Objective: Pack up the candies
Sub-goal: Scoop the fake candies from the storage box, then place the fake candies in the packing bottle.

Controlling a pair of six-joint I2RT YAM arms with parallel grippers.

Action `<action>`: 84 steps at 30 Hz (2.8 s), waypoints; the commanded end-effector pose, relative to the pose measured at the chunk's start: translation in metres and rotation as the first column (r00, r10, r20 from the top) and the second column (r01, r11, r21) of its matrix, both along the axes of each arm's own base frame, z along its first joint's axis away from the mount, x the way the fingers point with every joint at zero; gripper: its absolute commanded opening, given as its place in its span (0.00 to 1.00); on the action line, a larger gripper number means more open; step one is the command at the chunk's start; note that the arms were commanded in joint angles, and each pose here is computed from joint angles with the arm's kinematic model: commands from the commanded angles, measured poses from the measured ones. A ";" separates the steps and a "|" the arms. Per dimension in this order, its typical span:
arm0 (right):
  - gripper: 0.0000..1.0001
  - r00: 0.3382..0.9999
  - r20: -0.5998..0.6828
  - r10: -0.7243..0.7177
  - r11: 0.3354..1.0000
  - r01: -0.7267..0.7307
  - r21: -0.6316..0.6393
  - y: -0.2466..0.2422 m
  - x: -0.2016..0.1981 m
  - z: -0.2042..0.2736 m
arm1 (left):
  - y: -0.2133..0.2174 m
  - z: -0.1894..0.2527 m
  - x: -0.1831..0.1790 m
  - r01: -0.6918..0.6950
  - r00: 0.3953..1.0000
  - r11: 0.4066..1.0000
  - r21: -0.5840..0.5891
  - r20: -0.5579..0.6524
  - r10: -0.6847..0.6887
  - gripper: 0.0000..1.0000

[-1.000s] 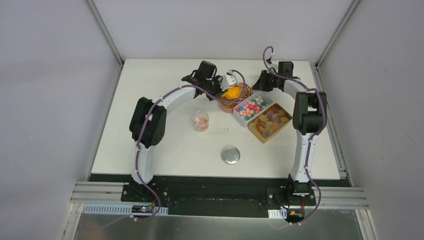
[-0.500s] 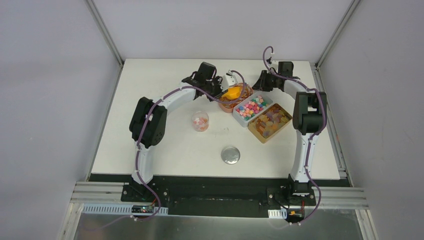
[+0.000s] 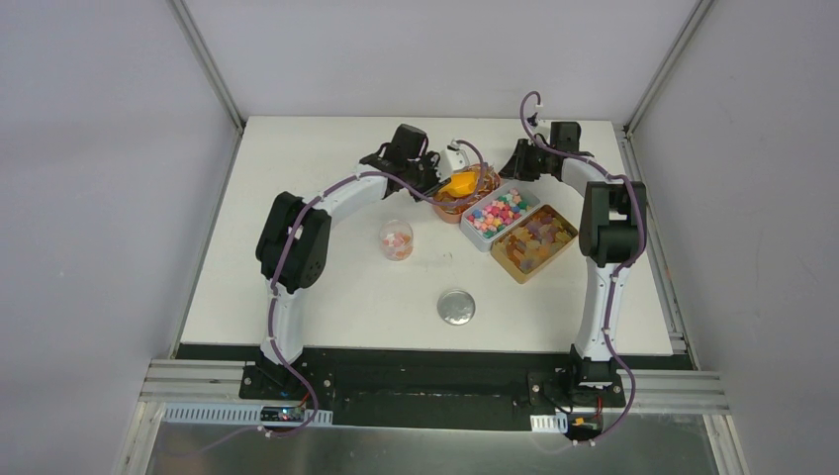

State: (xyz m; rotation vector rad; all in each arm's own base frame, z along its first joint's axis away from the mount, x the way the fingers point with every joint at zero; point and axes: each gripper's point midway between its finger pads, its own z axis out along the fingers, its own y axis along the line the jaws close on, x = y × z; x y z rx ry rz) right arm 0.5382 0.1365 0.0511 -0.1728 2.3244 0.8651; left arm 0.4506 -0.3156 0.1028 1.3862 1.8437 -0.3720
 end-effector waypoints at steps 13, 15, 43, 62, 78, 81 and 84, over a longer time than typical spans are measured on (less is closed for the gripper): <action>0.20 1.000 0.001 0.010 0.999 -0.010 0.041 0.002 0.001 0.002 | 0.003 0.000 -0.003 0.003 1.000 1.000 -0.008 0.027 -0.003 0.00; 0.19 1.000 0.003 0.005 0.999 -0.005 0.041 0.000 0.002 0.003 | 0.004 0.001 -0.003 0.001 1.000 1.000 -0.006 0.030 0.000 0.00; 0.20 0.995 0.083 -0.050 0.996 0.044 0.078 -0.012 0.026 0.051 | 0.019 0.019 0.002 -0.054 0.993 0.992 -0.112 0.097 0.065 0.00; 0.58 0.989 0.123 -0.079 0.992 0.066 0.104 -0.010 0.001 0.102 | 0.041 0.074 -0.007 -0.104 0.972 0.982 -0.160 0.192 0.134 0.00; 1.00 0.977 0.209 -0.029 0.997 0.012 0.079 0.024 -0.061 0.153 | 0.101 0.113 -0.068 -0.238 0.960 0.970 -0.041 0.144 0.242 0.00; 1.00 0.971 0.238 -0.003 0.998 -0.013 0.063 0.034 -0.076 0.158 | 0.120 0.114 -0.084 -0.302 0.947 0.953 0.005 0.116 0.300 0.00; 1.00 0.966 0.259 0.011 0.998 -0.027 0.059 0.038 -0.087 0.162 | 0.140 0.110 -0.101 -0.364 0.929 0.929 0.068 0.098 0.357 0.00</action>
